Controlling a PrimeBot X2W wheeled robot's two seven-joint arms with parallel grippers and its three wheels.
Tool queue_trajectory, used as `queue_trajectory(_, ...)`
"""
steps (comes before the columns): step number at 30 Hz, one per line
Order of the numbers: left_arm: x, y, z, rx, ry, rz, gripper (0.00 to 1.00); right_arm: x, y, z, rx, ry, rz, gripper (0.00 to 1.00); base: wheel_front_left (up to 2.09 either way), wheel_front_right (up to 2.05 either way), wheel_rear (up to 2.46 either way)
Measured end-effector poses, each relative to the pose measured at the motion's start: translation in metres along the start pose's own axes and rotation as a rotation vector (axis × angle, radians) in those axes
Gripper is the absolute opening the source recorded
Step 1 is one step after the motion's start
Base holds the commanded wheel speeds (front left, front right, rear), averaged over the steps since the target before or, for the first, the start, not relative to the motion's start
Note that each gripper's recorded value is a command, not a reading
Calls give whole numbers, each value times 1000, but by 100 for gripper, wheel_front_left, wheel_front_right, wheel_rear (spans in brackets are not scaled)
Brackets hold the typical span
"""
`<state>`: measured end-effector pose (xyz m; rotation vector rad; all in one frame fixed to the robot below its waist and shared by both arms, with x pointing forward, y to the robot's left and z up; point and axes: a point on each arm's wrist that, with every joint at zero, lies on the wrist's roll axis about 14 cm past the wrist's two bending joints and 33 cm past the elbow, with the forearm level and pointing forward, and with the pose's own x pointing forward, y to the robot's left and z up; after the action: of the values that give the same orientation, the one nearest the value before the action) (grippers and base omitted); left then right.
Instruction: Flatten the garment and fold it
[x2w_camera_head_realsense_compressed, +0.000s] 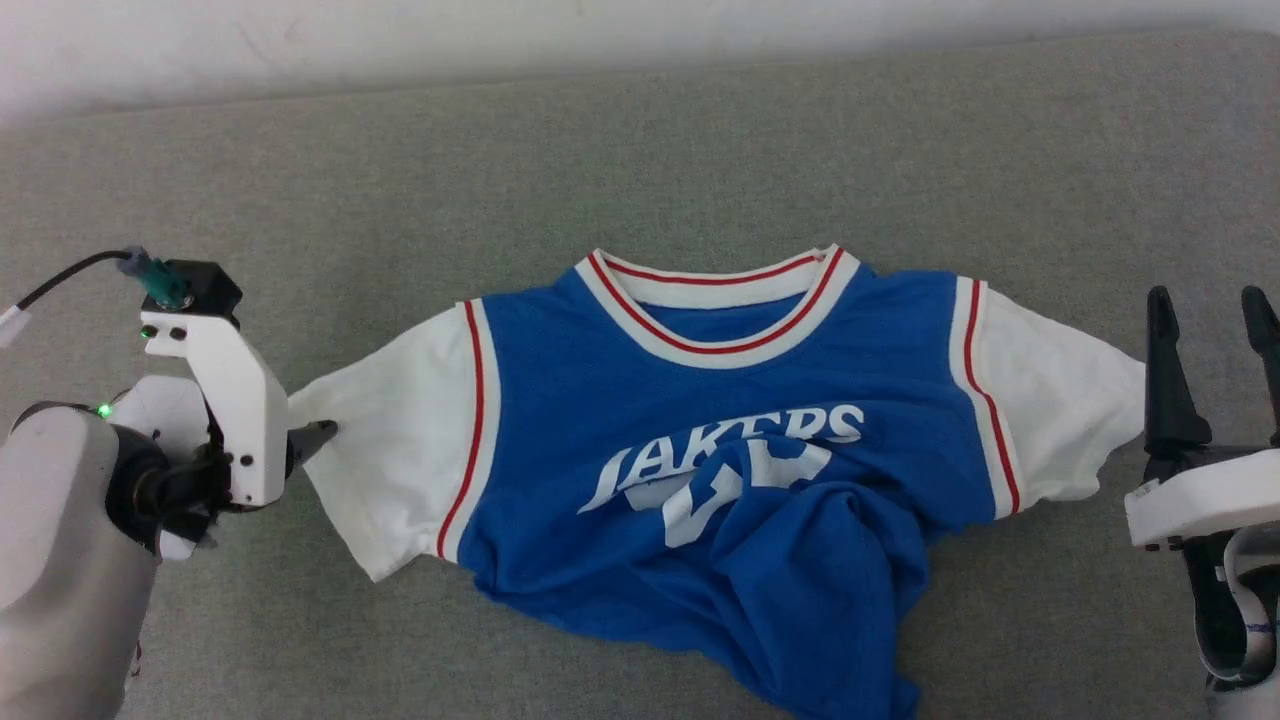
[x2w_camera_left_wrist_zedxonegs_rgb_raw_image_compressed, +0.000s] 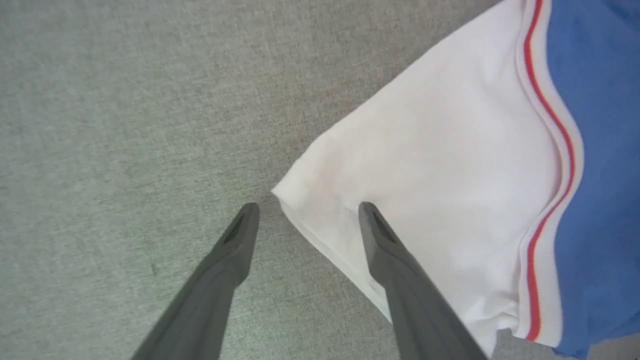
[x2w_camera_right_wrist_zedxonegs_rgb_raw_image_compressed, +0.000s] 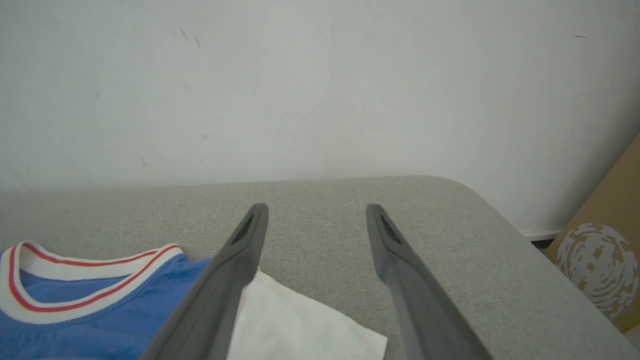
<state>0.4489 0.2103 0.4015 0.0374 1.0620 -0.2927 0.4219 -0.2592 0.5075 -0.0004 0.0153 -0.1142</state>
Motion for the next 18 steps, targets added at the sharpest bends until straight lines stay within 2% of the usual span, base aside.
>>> queue_trajectory(8, 20, -5, 0, 10, 115, -28, 100, -5, -21, -21, -18, 64, -62, 100, 0, 0, 0)
queue_trajectory(9, 21, -6, -1, 6, 128, -35, 52, -5, -22, -22, -20, 67, -65, 100, 0, 0, 0)
queue_trajectory(10, 21, -7, -1, 0, 133, -41, 9, -5, -24, -23, -20, 70, -69, 100, 0, 0, 0)
queue_trajectory(11, 22, -7, 0, -8, 132, -48, 0, -5, -24, -24, -20, 74, -71, 100, 0, 0, 0)
queue_trajectory(18, 18, -20, 16, -71, 1, -90, 0, -5, -25, -33, -25, 119, -68, 100, 0, 0, 0)
